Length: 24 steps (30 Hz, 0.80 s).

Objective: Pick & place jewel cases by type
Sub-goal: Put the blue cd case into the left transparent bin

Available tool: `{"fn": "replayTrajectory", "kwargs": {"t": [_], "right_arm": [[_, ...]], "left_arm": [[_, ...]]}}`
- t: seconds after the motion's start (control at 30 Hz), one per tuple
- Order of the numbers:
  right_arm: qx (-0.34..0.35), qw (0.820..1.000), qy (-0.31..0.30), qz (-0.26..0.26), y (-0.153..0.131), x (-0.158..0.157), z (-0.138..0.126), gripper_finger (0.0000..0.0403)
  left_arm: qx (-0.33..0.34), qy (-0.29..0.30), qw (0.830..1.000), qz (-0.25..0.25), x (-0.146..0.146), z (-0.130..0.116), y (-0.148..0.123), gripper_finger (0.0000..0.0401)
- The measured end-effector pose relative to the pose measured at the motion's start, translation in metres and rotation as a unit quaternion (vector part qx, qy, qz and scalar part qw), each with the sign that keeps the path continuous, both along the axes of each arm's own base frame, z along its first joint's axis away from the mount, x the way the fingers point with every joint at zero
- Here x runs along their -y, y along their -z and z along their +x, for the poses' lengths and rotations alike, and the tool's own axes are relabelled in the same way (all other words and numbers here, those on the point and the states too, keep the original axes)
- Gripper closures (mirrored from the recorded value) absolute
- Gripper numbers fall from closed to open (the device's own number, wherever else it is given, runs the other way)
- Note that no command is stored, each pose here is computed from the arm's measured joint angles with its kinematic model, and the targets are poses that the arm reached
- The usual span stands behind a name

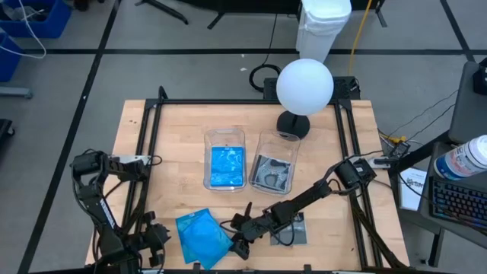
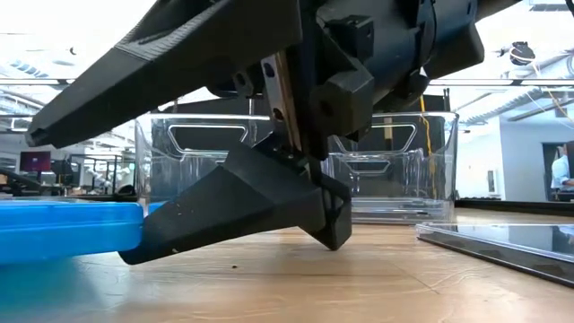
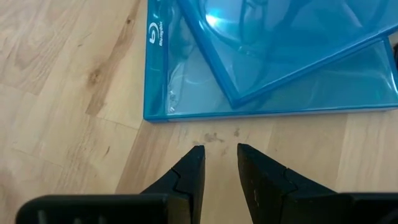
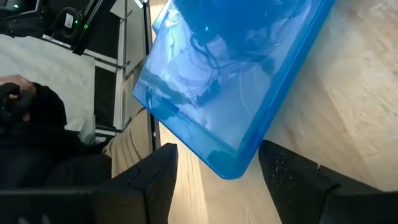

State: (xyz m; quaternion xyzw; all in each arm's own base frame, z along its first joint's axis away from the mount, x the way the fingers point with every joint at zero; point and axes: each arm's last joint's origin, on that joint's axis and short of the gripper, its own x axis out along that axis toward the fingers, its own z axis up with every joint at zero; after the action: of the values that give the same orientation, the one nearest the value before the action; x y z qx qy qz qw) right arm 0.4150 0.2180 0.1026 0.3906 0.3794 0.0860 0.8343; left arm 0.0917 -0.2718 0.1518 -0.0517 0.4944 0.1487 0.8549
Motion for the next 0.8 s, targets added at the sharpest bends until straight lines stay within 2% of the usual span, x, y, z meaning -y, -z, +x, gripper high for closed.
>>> {"fn": "replayTrajectory", "kwargs": {"t": [0.27,0.47,0.63,0.8], "right_arm": [[0.006,1.000,-0.003,-0.014,0.001,0.002,0.001,0.0191],[0.007,1.000,-0.001,-0.027,0.002,0.010,0.004,0.0191],[0.009,0.999,-0.003,-0.035,0.002,0.012,0.005,0.0191],[0.012,0.999,-0.007,-0.039,0.002,0.012,0.005,0.0191]], "left_arm": [[0.005,-0.004,1.000,-0.010,0.001,0.002,0.000,0.0300],[0.015,0.047,0.998,-0.037,0.017,0.007,-0.011,0.0300],[0.044,0.099,0.990,-0.094,0.039,0.017,-0.027,0.0300],[0.031,0.114,0.989,-0.090,0.044,0.043,-0.006,0.0300]]}}
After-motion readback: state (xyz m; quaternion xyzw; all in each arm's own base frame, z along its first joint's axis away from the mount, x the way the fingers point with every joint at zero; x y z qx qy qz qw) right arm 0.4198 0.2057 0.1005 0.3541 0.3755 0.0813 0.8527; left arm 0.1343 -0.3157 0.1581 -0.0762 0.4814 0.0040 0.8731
